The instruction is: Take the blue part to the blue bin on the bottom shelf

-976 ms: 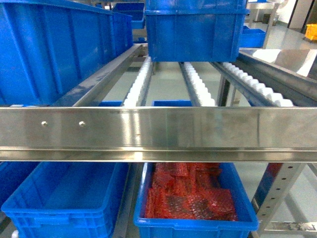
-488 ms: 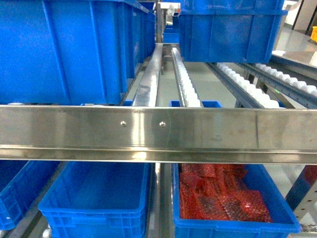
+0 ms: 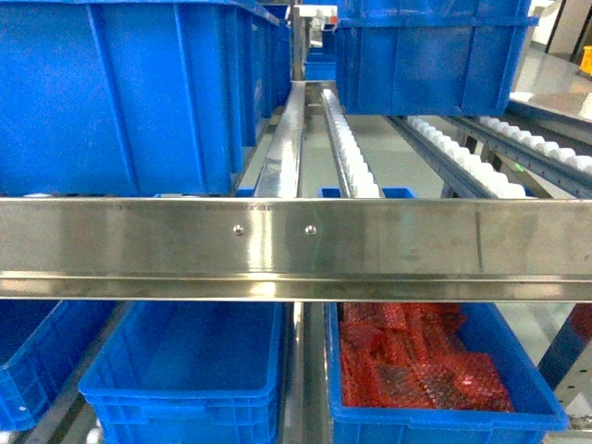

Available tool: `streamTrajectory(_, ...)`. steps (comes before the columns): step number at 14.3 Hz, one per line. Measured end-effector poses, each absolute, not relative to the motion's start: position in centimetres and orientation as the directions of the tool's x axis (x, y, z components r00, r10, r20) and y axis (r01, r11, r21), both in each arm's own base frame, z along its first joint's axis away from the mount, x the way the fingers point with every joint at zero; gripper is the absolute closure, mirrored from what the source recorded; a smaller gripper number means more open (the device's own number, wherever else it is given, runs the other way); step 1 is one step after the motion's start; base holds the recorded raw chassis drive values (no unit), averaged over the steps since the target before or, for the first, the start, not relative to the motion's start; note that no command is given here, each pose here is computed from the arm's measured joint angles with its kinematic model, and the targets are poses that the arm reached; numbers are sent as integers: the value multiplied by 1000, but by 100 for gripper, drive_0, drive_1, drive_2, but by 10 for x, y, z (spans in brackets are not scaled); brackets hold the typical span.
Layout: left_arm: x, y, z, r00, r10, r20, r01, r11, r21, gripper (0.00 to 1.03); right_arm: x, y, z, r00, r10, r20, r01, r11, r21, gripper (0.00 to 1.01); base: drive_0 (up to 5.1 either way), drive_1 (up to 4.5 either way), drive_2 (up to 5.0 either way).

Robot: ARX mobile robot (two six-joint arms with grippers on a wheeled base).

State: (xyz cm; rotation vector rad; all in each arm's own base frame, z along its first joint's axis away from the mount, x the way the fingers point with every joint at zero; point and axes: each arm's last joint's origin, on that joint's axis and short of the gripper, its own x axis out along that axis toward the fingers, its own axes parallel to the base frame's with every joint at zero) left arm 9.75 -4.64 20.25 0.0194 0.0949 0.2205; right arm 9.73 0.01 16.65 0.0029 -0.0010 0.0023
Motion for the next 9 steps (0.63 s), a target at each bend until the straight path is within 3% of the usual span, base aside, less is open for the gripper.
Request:
streamTrajectory(8, 98, -46, 203, 972, 219, -91, -217, 976, 29, 60, 97, 0, 167, 1000, 1, 3, -1, 1000, 2, 3, -510, 236, 236)
streamTrajectory(9, 98, -46, 203, 972, 219, -92, -217, 976, 29, 60, 97, 0, 167, 1000, 0, 2, 0, 1000, 3, 3, 0, 0, 0)
